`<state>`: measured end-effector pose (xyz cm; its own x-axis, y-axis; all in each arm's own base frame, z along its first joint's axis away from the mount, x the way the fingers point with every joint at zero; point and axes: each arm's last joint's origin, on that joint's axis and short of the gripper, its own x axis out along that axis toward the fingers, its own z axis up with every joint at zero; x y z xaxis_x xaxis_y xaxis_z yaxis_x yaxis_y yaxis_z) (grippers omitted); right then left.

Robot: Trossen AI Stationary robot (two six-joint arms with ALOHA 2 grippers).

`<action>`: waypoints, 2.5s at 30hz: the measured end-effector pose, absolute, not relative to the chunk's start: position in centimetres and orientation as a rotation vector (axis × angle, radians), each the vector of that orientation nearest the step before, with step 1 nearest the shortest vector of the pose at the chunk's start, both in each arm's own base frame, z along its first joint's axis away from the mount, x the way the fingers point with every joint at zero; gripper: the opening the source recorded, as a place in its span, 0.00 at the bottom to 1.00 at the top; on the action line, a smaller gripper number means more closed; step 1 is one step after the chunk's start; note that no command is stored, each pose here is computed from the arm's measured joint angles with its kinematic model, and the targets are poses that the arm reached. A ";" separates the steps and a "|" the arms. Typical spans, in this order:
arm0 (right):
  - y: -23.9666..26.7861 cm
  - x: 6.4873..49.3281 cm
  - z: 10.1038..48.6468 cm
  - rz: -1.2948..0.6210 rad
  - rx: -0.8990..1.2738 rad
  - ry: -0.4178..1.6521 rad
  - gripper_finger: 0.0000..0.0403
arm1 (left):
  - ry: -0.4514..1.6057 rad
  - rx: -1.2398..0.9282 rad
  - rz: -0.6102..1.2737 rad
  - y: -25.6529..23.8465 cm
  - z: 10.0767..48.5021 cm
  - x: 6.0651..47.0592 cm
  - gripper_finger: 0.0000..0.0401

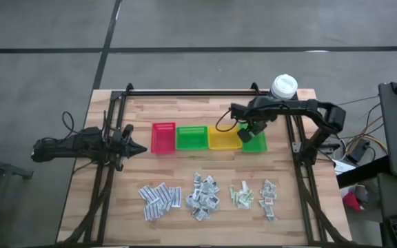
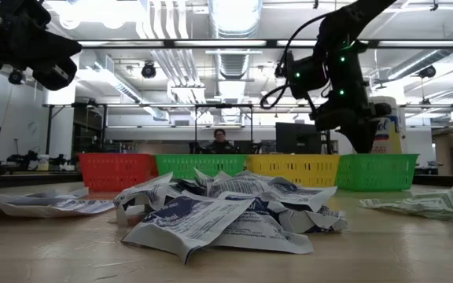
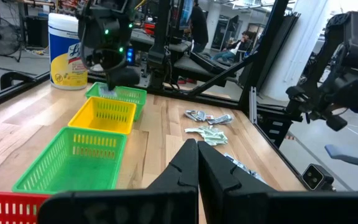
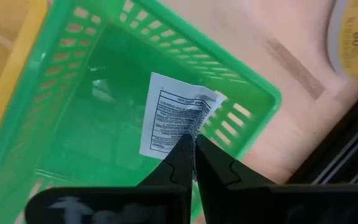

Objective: Pick & Place First Aid Supplies
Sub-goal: Put the blue alcohol pad into the right green bin

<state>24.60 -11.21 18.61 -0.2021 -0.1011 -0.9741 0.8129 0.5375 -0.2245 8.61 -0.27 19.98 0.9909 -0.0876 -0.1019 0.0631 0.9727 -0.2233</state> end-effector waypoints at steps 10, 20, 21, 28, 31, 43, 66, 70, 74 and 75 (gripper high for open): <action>-11.1 25.2 17.6 -0.927 0.615 1.586 0.02 | 0.111 -0.221 -0.076 -0.3 20.0 8.6 0.00; -11.1 25.2 17.6 -0.913 0.606 1.585 0.02 | 0.111 -0.221 -0.076 -0.3 20.0 8.6 0.00; -11.1 25.2 17.6 -0.912 0.607 1.585 0.02 | 0.111 -0.221 -0.076 -0.3 20.0 8.6 0.00; -11.0 25.3 17.6 -0.875 0.608 1.594 0.02 | 0.111 -0.221 -0.076 -0.3 20.0 8.6 0.00; -11.0 25.3 17.6 -0.869 0.606 1.595 0.02 | 0.111 -0.221 -0.076 -0.3 20.0 8.6 0.00; -11.0 25.3 17.6 -0.846 0.587 1.597 0.14 | 0.111 -0.221 -0.076 -0.3 20.0 8.6 0.00; -4.6 27.3 23.7 -0.523 0.515 1.425 0.15 | 0.111 -0.221 -0.076 -0.3 20.0 8.6 0.00; -2.4 27.4 24.8 -0.457 0.471 1.384 0.14 | 0.111 -0.221 -0.076 -0.3 20.0 8.6 0.00; -0.3 27.5 25.4 -0.367 0.410 1.331 0.13 | 0.111 -0.221 -0.076 -0.3 20.0 8.6 0.00; 0.2 27.6 25.5 -0.343 0.391 1.327 0.13 | 0.111 -0.221 -0.076 -0.3 20.0 8.6 0.00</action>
<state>27.59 0.19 25.48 0.2095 -0.0197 -0.9776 0.4567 0.8860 0.0800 8.61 -0.26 19.99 0.9910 -0.0873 -0.1011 0.0630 0.9728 -0.2228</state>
